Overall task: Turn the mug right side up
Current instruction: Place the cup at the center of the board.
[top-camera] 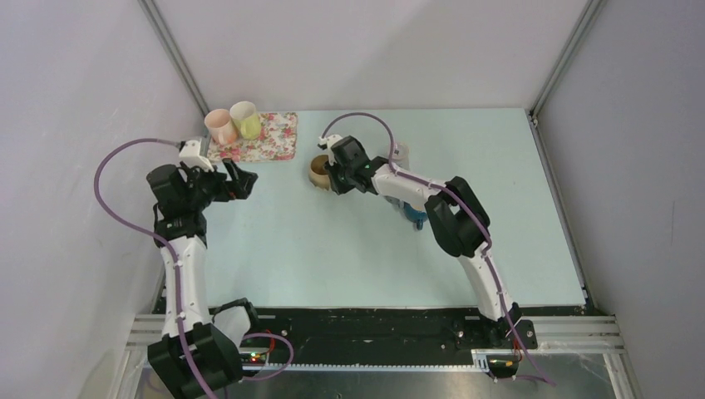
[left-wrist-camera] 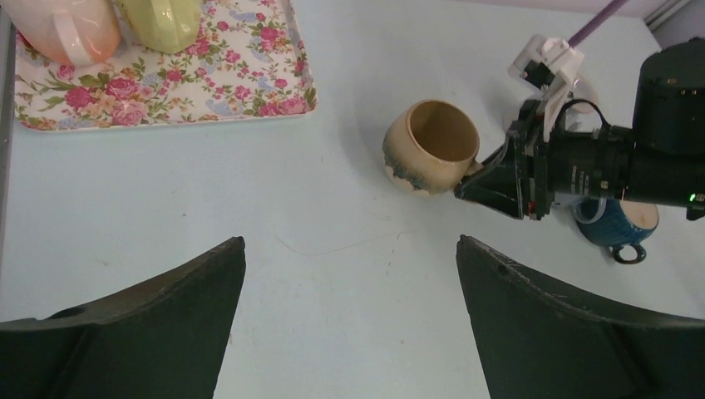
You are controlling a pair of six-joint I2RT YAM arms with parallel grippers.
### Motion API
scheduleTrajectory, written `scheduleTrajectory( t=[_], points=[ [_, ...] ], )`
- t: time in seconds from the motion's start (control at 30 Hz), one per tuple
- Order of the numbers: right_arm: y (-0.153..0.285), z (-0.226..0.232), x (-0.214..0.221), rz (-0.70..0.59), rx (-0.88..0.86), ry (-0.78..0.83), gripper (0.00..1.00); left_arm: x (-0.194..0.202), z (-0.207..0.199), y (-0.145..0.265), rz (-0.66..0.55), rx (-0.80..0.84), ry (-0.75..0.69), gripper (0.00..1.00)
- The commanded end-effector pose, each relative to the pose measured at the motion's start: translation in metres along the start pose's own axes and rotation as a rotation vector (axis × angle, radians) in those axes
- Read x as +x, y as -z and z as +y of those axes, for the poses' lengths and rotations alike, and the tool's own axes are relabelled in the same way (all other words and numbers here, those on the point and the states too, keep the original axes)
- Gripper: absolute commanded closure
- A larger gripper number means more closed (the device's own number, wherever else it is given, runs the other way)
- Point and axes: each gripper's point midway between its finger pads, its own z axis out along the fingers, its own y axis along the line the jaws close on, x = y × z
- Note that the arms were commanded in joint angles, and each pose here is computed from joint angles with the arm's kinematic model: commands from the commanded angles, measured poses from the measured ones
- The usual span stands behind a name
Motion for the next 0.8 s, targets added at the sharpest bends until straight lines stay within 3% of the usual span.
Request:
scheduleTrajectory(
  t=[0.0,0.13,0.2,0.27,0.4,0.6,0.77],
  points=[
    [0.006,0.012,-0.069,-0.184,-0.001,0.003,1.0,-0.013,-0.004,-0.001,-0.029,-0.002,-0.1,0.0],
    [-0.002,0.025,-0.064,-0.159,0.008,-0.003,0.98,-0.008,-0.009,0.001,-0.028,0.011,-0.146,0.0],
    [-0.001,0.036,-0.059,-0.131,-0.025,-0.015,0.84,-0.007,-0.011,0.002,-0.029,0.014,-0.168,0.0],
    [0.005,0.055,-0.051,-0.084,-0.11,-0.033,0.64,-0.005,-0.011,0.002,-0.027,0.017,-0.185,0.0],
    [0.026,0.087,-0.045,-0.034,-0.224,-0.065,0.44,-0.001,-0.013,-0.002,-0.011,0.035,-0.196,0.0],
    [0.067,0.125,-0.043,0.002,-0.368,-0.055,0.26,0.009,-0.016,-0.017,0.04,0.075,-0.174,0.0],
    [0.111,0.114,-0.054,-0.022,-0.411,0.01,0.15,0.027,-0.033,-0.031,0.093,0.123,-0.22,0.0]
  ],
)
